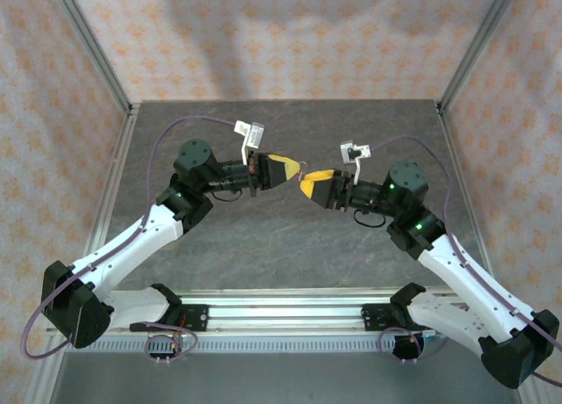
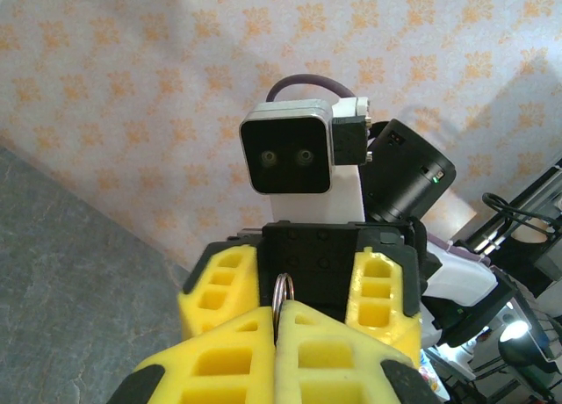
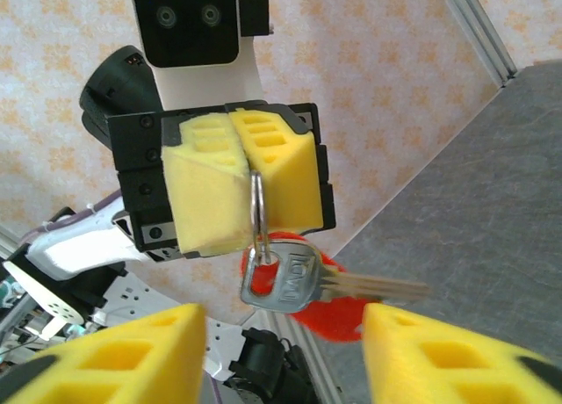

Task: Remove the keys from the keyring

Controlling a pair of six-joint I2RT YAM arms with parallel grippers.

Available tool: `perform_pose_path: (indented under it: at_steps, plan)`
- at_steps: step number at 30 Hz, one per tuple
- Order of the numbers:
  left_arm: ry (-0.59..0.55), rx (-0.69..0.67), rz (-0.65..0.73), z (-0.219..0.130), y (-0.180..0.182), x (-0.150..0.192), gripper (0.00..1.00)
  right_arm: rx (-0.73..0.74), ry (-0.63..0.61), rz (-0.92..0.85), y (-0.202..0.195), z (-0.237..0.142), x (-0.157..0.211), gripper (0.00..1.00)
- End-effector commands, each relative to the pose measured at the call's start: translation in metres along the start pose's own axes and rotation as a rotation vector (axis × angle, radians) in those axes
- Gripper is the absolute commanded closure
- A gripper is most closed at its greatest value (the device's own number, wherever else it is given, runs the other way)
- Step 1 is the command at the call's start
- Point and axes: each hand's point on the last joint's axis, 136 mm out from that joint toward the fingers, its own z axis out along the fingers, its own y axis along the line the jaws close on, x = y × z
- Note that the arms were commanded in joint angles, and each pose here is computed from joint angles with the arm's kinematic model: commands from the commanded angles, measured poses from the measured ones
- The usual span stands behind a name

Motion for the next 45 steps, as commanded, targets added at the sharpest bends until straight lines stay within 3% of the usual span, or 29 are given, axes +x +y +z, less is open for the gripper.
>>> perform_pose_path:
  at_steps: [1, 8, 20, 29, 34, 45]
  plan:
    - [-0.035, 0.03, 0.037, -0.005, -0.013, -0.011, 1.0, 0.005, -0.034, -0.014, -0.003, -0.001, -0.002, 0.4]
    - [-0.045, 0.044, 0.033, -0.005, -0.016, -0.014, 1.0, -0.021, -0.046, 0.009, -0.004, 0.001, 0.0, 0.3]
    - [-0.059, 0.062, 0.015, -0.003, -0.014, -0.015, 1.0, -0.102, -0.065, 0.037, 0.006, 0.006, -0.009, 0.31]
    - [-0.054, 0.049, 0.024, -0.004, -0.013, -0.013, 1.0, -0.136, -0.052, 0.044, 0.013, 0.005, -0.008, 0.5]
    - [-0.055, 0.045, 0.025, -0.004, -0.012, -0.013, 1.0, -0.138, -0.047, 0.052, 0.013, 0.005, -0.006, 0.49]
    - [-0.047, 0.02, 0.045, -0.007, -0.011, -0.012, 1.0, -0.12, -0.039, 0.055, 0.011, 0.003, -0.002, 0.59]
